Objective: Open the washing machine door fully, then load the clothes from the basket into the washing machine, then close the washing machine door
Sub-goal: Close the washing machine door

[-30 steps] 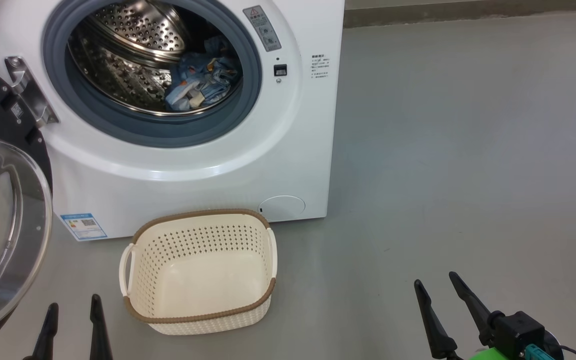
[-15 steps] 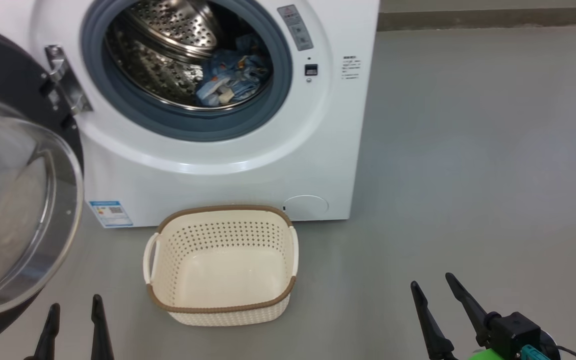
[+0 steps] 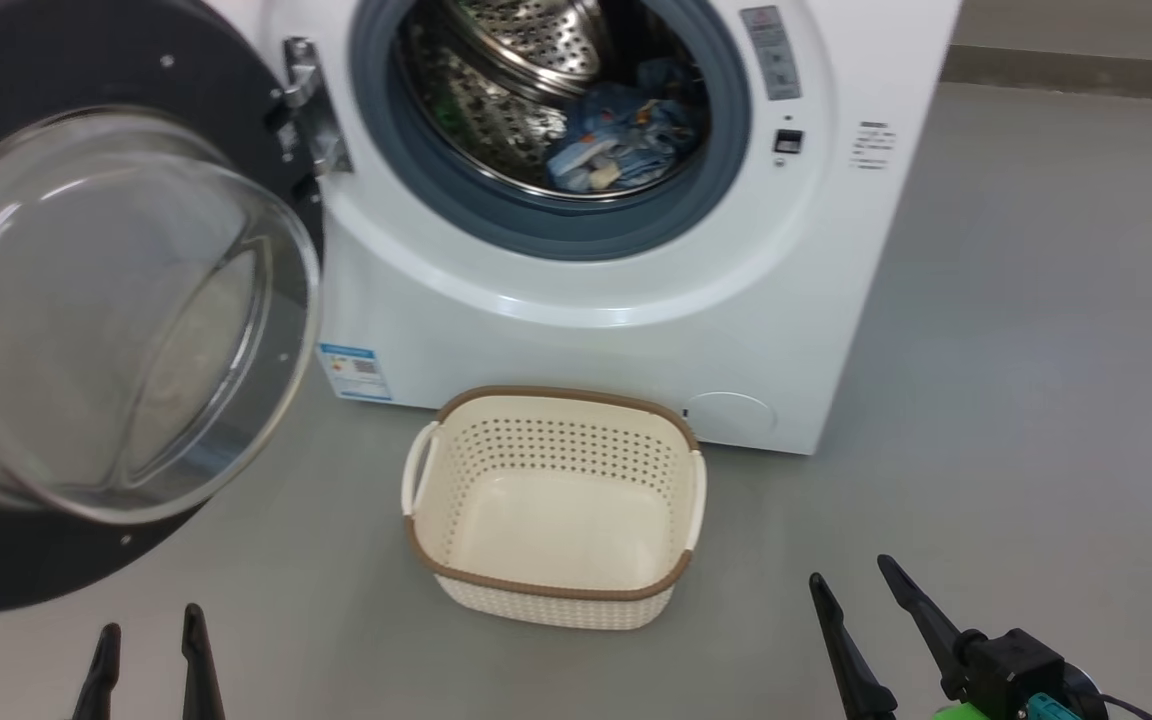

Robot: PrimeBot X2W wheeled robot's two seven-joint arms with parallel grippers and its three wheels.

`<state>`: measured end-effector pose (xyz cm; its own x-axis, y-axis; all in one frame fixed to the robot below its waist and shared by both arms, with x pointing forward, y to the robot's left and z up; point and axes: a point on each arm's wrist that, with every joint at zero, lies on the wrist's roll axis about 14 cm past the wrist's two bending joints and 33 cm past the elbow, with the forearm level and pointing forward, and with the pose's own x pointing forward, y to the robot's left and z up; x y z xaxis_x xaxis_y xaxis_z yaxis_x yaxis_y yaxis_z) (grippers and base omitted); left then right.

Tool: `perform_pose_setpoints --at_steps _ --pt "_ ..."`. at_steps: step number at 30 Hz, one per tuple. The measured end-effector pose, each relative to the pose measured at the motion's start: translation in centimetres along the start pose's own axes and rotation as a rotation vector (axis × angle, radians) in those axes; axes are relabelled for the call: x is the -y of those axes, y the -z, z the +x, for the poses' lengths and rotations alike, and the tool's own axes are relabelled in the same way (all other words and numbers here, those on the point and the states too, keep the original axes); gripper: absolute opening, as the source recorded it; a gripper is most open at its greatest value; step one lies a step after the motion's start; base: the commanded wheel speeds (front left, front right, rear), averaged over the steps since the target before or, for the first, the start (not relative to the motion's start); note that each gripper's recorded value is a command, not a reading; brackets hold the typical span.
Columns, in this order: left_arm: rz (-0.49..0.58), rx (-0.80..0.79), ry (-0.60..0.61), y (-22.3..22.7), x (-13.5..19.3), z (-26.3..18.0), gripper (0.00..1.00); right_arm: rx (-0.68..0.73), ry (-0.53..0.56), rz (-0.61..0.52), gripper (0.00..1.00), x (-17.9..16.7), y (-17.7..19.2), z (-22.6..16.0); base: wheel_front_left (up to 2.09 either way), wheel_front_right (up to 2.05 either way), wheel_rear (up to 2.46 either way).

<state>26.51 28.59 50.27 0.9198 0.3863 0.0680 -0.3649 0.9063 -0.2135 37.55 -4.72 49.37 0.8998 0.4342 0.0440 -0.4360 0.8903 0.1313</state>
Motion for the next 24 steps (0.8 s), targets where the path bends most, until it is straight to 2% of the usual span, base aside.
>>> perform_pose_setpoints --at_steps 14,24 --pt "0.014 0.019 -0.210 -0.8 -6.2 -4.2 1.00 -0.033 -0.211 0.008 1.00 -6.4 1.1 3.1 0.00 0.00 0.00" --pt "0.020 0.026 -0.307 -1.3 -8.5 -5.4 1.00 -0.049 -0.299 0.020 1.00 -9.2 1.9 4.4 0.00 0.00 0.00"
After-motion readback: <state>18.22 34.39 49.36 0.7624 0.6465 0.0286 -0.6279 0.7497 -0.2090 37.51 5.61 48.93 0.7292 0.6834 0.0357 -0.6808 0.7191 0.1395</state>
